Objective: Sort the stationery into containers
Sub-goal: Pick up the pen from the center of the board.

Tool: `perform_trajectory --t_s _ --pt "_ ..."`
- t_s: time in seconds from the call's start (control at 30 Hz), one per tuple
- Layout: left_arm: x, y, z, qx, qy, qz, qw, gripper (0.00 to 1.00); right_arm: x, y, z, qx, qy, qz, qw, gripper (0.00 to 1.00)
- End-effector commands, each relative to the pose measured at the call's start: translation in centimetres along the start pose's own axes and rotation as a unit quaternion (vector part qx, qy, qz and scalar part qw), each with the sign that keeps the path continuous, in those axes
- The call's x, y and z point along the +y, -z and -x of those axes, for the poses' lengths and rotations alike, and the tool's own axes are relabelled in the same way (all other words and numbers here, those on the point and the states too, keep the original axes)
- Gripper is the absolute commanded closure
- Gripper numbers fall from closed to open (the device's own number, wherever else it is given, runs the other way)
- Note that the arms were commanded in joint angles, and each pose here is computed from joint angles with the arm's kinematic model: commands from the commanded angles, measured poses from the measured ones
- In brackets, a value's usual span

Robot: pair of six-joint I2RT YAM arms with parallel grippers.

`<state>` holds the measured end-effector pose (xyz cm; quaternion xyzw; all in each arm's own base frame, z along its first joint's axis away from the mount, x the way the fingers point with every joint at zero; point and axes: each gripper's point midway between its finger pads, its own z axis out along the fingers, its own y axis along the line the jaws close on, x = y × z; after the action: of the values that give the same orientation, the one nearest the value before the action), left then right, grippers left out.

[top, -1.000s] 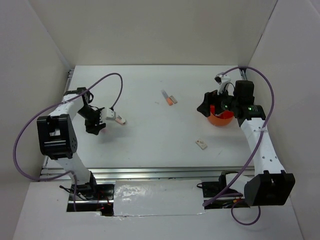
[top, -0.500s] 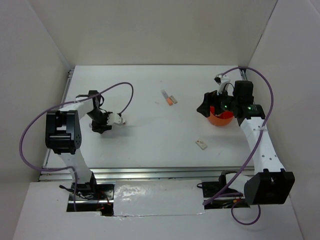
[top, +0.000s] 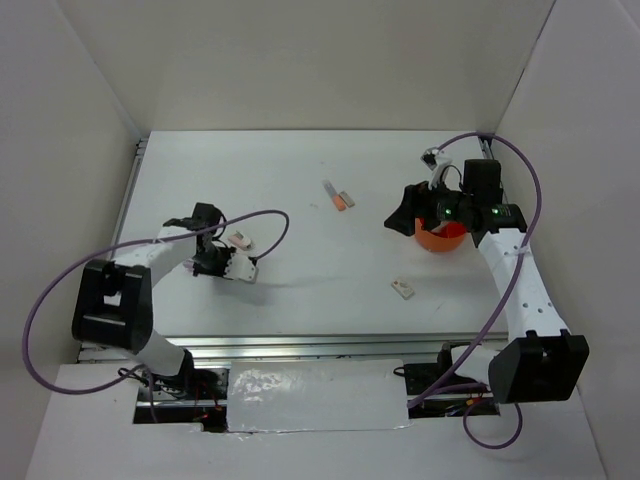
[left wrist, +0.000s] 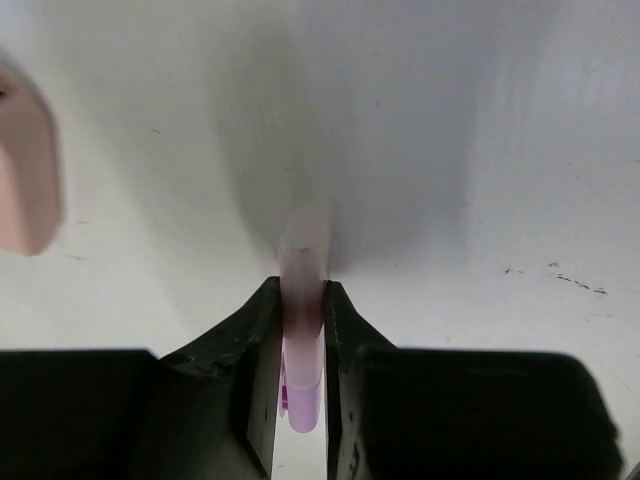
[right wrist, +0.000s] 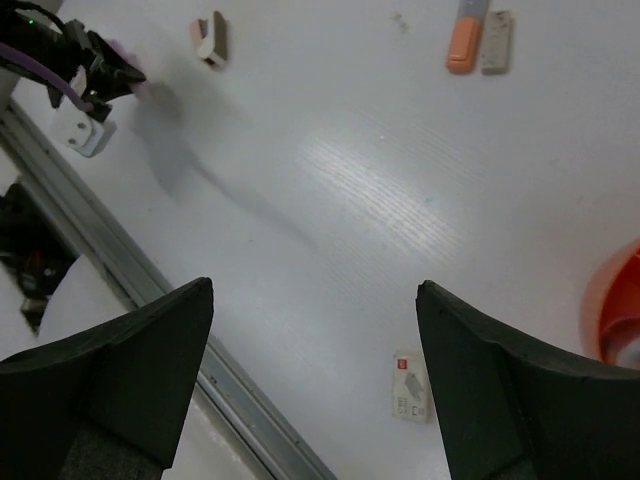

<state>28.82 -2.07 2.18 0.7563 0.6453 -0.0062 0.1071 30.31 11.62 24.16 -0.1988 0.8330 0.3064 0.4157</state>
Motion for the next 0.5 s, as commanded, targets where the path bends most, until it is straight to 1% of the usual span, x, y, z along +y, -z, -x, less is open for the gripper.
perform_trajectory --t_s 0.0,0.03,0.07,0.1,0.13,0.17,0.2,0.23,0.27,0.3,0.37,0.4,0.43,0.47 --pt "3.6 5.1 3.8 -0.014 -0.076 0.113 0.991 1.00 3.4 0.6 1.6 -0.003 -0.004 0.070 0.998 0.12" --pt "4.4 6.4 4.8 -0.021 -0.093 0.142 0.985 1.00 3.6 0.4 1.5 0.001 -0.009 0.080 0.997 0.12" --pt "5.7 8.1 6.3 -0.031 -0.119 0.186 0.975 1.00 4.1 0.5 1.7 0.004 -0.014 0.092 0.996 0.12" --pt "6.3 10.8 8.7 -0.047 -0.156 0.236 0.958 1.00 4.6 0.5 1.7 0.006 -0.017 0.104 0.994 0.12" --pt "6.7 12.2 10.4 -0.064 -0.179 0.267 0.945 1.00 5.3 0.4 1.7 0.011 -0.024 0.128 0.991 0.12" --pt "7.4 13.5 12.0 -0.073 -0.207 0.306 0.926 1.00 5.9 0.4 1.7 0.015 -0.028 0.141 0.989 0.12" --pt "7.0 15.6 14.6 -0.092 -0.245 0.341 0.903 1.00 6.4 0.3 1.7 0.019 -0.030 0.154 0.987 0.12" --pt "6.6 16.1 15.9 -0.103 -0.266 0.357 0.890 1.00 7.1 0.2 1.7 0.023 -0.034 0.175 0.984 0.12" --pt "6.8 17.3 17.4 -0.109 -0.295 0.386 0.867 1.00 7.8 0.1 1.5 0.030 -0.036 0.191 0.980 0.12" --pt "5.8 18.5 19.7 -0.129 -0.329 0.403 0.844 1.00 8.2 0.0 1.5 0.033 -0.040 0.202 0.978 0.12" --pt "4.8 19.0 21.8 -0.138 -0.370 0.419 0.817 1.00 9.8 0.2 1.5 0.040 -0.039 0.236 0.970 0.12" --pt "3.5 19.6 23.8 -0.155 -0.399 0.426 0.797 1.00 10.4 0.2 1.6 0.040 -0.035 0.246 0.968 0.12" --pt "2.9 19.3 24.5 -0.154 -0.413 0.427 0.790 1.00 10.9 0.3 1.8 0.040 -0.031 0.255 0.966 0.12" --pt "1.7 20.4 26.6 -0.171 -0.441 0.448 0.759 1.00 11.8 0.3 1.8 0.044 -0.032 0.271 0.961 0.12"
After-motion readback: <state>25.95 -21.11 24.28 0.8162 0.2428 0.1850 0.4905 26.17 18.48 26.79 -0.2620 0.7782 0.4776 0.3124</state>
